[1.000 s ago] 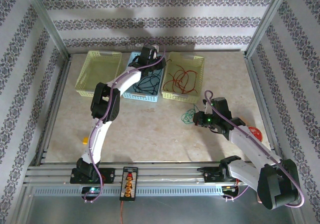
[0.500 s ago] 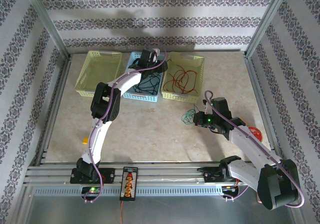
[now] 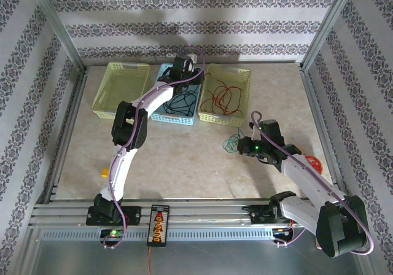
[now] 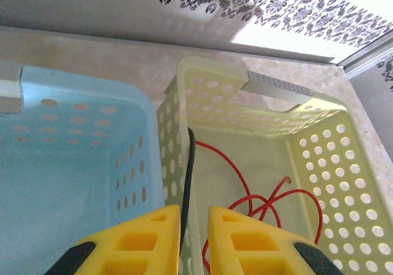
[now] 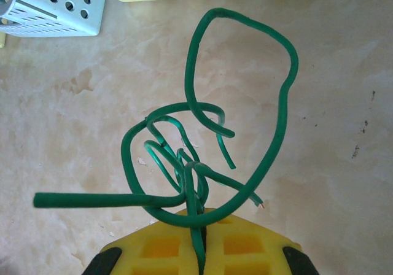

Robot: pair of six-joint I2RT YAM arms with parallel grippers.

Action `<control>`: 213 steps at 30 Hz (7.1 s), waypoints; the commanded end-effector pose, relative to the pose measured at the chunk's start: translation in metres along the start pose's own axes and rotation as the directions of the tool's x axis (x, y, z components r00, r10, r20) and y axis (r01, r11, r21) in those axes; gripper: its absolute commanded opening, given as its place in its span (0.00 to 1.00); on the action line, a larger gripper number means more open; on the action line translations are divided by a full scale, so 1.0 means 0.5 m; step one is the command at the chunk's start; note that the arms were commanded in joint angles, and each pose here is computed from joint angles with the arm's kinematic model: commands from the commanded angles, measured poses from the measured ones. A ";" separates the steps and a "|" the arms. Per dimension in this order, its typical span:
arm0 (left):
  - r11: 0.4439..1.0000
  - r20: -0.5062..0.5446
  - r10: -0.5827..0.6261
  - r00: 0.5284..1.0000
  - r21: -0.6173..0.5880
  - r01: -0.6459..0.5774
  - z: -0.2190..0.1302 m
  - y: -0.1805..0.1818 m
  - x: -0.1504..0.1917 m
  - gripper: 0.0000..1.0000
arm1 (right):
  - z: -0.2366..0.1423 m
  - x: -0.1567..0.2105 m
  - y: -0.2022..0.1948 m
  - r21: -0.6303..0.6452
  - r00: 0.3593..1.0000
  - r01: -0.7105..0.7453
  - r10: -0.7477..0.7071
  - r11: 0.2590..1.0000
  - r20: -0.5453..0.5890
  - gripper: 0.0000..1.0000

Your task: Untangle the cables

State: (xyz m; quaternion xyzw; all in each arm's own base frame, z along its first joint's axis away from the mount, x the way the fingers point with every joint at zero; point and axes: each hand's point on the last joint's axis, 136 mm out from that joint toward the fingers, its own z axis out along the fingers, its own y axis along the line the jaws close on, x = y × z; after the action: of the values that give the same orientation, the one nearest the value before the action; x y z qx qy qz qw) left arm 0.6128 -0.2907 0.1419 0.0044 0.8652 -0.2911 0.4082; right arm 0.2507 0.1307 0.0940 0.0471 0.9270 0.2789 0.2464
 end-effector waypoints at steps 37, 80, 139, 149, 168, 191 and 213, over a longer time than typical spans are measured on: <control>0.961 -0.116 -0.012 0.993 -0.277 -0.021 0.010 0.130 0.066 0.07 | -0.014 -0.018 0.009 0.002 0.999 0.024 -0.024 1.000 0.034 0.01; 0.882 -0.313 0.199 0.928 0.470 -0.031 -0.426 -0.230 0.374 0.77 | -0.030 -0.004 0.225 -0.503 0.983 0.122 -0.174 0.855 -0.058 0.01; 0.838 -0.265 0.138 0.954 0.544 0.030 -0.461 -0.266 0.440 0.67 | -0.044 -0.016 0.242 -0.552 0.986 0.110 -0.159 0.827 -0.041 0.00; 0.829 -0.297 0.156 0.942 0.558 0.038 -0.435 -0.280 0.457 0.33 | -0.052 -0.020 0.276 -0.605 0.984 0.108 -0.170 0.789 -0.046 0.01; 0.894 -0.055 -0.085 0.995 0.437 0.101 -0.443 -0.187 0.323 0.00 | -0.014 -0.068 0.043 -0.227 0.973 -0.169 0.199 0.959 0.114 0.00; 0.959 0.315 -0.273 0.909 0.164 0.231 -0.538 0.007 0.122 0.00 | -0.071 -0.103 0.047 -0.243 0.940 -0.134 0.201 0.961 0.275 0.47; 0.709 0.373 -0.451 0.811 -0.402 0.579 -0.448 0.509 0.081 0.16 | -0.041 -0.067 0.096 -0.188 0.982 -0.001 0.037 0.982 0.187 0.47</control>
State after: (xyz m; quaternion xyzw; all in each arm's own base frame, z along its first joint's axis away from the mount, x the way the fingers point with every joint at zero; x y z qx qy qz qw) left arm 0.4787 0.0270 0.1042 -0.4007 0.7983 -0.1694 0.4165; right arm 0.2634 0.1538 0.1391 0.0687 0.8703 0.3705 0.3172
